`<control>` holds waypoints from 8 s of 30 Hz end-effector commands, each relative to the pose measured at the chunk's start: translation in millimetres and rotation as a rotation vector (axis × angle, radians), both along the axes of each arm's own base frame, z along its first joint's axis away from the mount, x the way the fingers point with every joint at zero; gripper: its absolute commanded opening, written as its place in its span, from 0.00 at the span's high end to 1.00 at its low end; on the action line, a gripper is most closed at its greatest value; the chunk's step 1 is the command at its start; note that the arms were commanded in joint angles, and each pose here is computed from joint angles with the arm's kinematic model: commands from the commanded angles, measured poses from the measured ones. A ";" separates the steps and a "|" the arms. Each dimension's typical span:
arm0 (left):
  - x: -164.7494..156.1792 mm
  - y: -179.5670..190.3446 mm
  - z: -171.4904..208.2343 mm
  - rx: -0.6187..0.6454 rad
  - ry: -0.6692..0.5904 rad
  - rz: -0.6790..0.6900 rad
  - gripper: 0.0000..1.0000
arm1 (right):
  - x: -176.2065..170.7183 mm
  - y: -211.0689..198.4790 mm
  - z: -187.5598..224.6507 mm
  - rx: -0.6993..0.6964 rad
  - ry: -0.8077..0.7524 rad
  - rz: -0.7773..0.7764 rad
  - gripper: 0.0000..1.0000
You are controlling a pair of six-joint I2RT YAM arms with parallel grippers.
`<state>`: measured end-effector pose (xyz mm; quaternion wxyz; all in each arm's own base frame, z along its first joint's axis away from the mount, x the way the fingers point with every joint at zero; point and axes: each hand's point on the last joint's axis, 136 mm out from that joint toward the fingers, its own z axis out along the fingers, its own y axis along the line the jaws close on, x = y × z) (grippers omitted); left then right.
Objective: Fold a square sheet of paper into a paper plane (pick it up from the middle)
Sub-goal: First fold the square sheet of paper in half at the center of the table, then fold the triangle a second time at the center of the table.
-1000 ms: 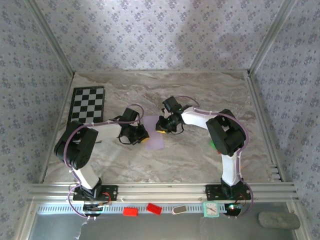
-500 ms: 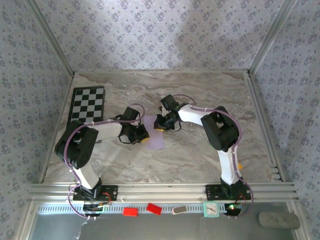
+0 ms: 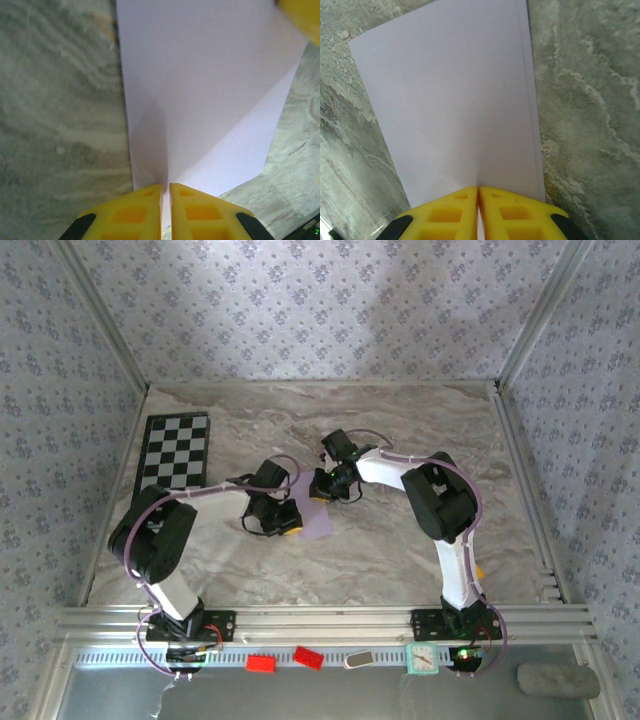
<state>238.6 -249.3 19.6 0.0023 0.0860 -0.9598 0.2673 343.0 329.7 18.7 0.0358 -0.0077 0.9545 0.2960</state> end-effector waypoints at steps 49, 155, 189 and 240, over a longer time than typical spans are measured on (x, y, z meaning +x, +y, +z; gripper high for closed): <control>82.3 6.1 11.3 -0.122 -0.089 0.281 0.66 | -74.4 -51.1 34.8 0.044 0.060 -0.024 0.53; 82.3 -2.5 1.8 -0.159 -0.043 0.244 0.70 | -88.1 -39.8 39.5 0.149 0.127 -0.028 0.98; 74.0 3.9 -14.3 -0.111 -0.005 0.234 0.80 | -62.8 18.1 26.9 0.175 0.127 0.023 1.00; 70.6 4.4 -16.9 -0.109 0.006 0.232 0.81 | -53.8 19.5 6.7 0.137 0.122 -0.009 1.00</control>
